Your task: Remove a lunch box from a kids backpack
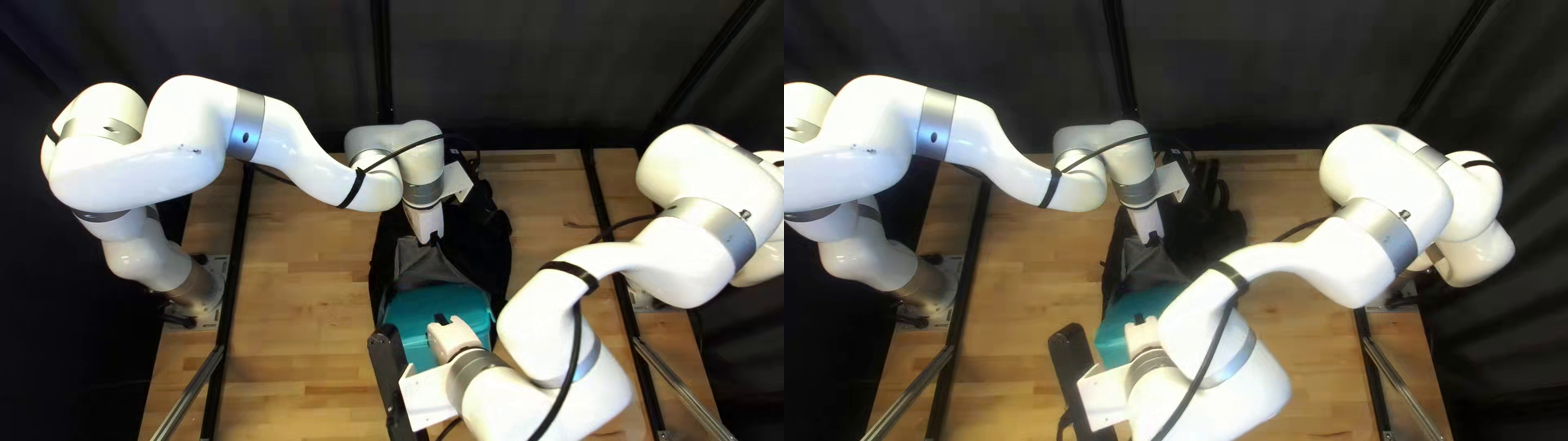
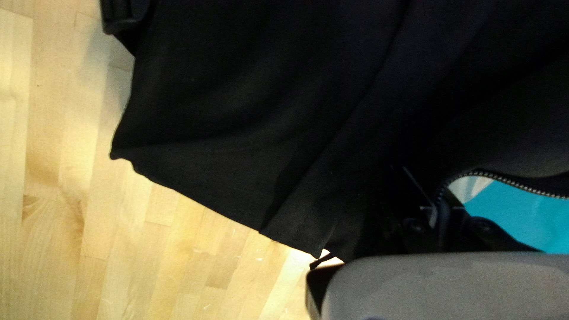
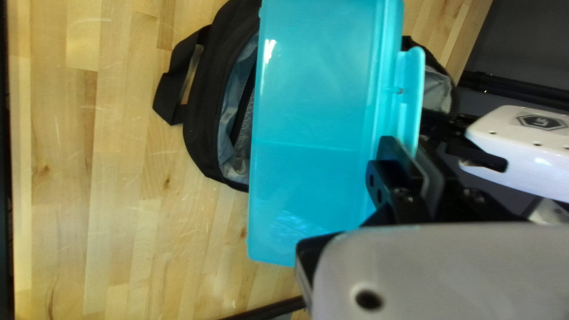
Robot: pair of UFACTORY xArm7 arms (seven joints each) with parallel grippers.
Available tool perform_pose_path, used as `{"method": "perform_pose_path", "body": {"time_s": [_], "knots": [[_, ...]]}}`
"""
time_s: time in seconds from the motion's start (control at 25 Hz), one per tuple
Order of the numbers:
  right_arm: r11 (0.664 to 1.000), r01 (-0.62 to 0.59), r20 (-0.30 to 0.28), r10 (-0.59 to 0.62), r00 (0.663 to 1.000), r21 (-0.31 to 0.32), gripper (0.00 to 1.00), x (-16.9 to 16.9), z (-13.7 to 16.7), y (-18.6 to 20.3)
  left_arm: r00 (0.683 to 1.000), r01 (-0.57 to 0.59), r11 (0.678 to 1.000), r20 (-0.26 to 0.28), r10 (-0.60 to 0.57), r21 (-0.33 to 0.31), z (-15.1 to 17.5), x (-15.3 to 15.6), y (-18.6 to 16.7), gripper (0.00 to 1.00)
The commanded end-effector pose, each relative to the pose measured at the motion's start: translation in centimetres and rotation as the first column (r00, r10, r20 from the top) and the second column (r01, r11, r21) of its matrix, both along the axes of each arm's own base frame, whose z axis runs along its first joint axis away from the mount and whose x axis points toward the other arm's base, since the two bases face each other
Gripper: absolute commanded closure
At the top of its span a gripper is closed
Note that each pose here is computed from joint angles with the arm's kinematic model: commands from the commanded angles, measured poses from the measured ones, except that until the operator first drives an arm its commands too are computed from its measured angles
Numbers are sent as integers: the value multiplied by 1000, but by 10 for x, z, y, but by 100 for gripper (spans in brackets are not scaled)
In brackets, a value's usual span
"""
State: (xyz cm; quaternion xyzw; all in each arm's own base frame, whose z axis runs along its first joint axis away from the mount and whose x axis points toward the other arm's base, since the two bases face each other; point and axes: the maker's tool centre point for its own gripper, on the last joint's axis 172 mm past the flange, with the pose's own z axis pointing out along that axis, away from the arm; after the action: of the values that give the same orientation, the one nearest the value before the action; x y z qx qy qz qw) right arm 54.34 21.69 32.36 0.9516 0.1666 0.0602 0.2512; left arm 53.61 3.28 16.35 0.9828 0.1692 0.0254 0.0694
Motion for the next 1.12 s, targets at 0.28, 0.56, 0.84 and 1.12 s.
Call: {"method": "perform_pose_path", "body": {"time_s": [0.28,0.56,0.84,1.12], "knots": [[999,-48,-47,48,998,20,100,-35,42,30,1000,0,1000,0,0,0,0,0,0,100],[999,-50,-63,51,997,17,100,-67,58,54,1000,0,1000,0,0,0,0,0,0,100],[999,-34,-66,35,997,6,100,-103,65,67,1000,0,1000,0,0,0,0,0,0,100],[1000,2,-86,-3,996,-12,100,-145,52,61,1000,0,1000,0,0,0,0,0,0,100]]}}
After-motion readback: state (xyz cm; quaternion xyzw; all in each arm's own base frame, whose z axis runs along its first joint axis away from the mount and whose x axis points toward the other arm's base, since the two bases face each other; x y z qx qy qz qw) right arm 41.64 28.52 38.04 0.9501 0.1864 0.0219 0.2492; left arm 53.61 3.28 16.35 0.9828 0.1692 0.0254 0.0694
